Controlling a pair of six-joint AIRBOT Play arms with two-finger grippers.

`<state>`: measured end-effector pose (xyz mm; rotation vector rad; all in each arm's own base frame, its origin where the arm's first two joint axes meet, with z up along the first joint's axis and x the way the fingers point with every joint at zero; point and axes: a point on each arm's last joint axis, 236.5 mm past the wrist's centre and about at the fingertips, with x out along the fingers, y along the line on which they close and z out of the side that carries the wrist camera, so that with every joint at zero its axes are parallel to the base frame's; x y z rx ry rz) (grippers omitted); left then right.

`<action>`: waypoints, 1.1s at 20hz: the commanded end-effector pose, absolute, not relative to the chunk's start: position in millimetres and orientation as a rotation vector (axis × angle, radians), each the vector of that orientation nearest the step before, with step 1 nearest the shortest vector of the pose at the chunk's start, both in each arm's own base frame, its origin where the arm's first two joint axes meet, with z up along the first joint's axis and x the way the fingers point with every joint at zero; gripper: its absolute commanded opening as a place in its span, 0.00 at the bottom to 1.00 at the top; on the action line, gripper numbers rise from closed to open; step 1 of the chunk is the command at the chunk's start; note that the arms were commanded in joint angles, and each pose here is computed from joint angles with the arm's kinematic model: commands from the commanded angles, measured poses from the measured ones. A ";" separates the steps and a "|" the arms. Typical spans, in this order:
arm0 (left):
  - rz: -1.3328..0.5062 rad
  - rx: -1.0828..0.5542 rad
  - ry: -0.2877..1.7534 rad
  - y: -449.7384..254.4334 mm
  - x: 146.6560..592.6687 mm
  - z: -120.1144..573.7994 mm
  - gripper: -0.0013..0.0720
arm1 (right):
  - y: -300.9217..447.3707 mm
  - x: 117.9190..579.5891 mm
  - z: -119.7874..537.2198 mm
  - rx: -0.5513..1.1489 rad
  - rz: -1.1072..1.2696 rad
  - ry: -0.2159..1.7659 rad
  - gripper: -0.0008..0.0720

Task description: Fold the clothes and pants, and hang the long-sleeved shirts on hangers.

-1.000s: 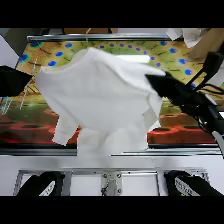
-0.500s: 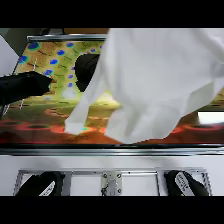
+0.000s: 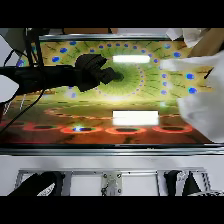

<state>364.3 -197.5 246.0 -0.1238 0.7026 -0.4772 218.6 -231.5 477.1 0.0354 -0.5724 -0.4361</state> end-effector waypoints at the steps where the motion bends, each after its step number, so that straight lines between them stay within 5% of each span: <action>1: -0.493 -0.091 0.705 -204.8 374.7 246.4 0.04 | -270.1 153.5 519.4 -0.036 -0.733 -0.670 0.05; 9: -0.487 -0.082 0.717 -204.3 376.9 244.3 0.04 | -293.2 117.0 582.4 -0.140 -0.889 -0.763 0.05; 22: -0.487 -0.084 0.715 -204.5 377.2 244.8 0.04 | -316.8 108.4 580.9 -0.137 -0.961 -0.754 0.05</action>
